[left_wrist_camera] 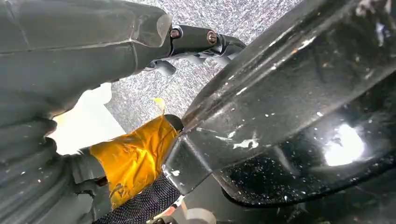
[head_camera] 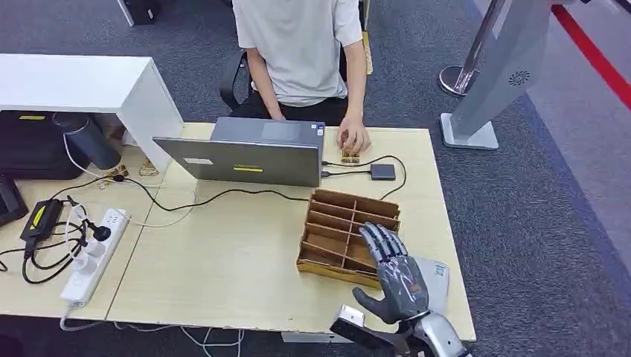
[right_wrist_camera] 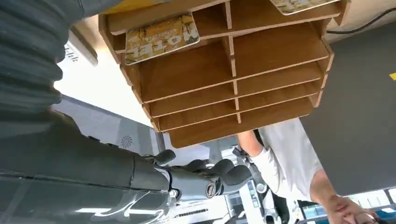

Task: Pass the card to the sensor for recognition and then transmit it.

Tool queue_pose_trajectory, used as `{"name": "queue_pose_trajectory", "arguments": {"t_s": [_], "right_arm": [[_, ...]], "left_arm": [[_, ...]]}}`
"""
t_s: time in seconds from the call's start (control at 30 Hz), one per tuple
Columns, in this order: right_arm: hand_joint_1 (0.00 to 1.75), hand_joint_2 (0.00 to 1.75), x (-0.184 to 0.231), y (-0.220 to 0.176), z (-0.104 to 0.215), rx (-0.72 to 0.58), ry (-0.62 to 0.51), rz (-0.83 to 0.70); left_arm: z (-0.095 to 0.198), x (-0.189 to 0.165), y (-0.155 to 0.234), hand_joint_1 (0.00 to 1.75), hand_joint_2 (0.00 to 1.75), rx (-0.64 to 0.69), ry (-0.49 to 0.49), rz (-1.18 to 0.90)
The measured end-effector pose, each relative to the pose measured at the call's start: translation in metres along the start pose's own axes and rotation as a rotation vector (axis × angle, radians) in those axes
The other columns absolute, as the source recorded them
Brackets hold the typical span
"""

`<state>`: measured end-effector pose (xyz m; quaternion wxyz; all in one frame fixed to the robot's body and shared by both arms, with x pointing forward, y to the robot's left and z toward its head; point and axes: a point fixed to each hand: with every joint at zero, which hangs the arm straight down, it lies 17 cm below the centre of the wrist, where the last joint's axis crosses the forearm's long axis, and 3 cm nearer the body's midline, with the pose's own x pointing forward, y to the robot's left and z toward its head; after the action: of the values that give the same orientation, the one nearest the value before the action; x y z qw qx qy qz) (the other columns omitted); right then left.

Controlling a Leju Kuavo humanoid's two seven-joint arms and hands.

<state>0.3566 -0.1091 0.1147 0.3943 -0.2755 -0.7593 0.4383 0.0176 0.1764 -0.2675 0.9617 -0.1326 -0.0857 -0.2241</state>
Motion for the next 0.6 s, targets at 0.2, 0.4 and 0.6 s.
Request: {"name": "queue_pose_trajectory", "arguments": {"t_s": [0.2,0.4,0.6], "right_arm": [[0.00,1.75,-0.014,0.002,0.001,0.010,0.034,0.026],[0.00,1.75,-0.026,0.006,0.005,0.021,0.066,0.035],[0.00,1.75,-0.041,0.009,0.012,0.031,0.098,0.047]], "left_arm": [[0.000,0.000,0.000,0.00,1.75,0.000,-0.003,-0.001],[0.000,0.000,0.000,0.00,1.75,0.002,-0.001,-0.001],[0.000,0.000,0.001,0.00,1.75,0.007,-0.001,-0.001]]}}
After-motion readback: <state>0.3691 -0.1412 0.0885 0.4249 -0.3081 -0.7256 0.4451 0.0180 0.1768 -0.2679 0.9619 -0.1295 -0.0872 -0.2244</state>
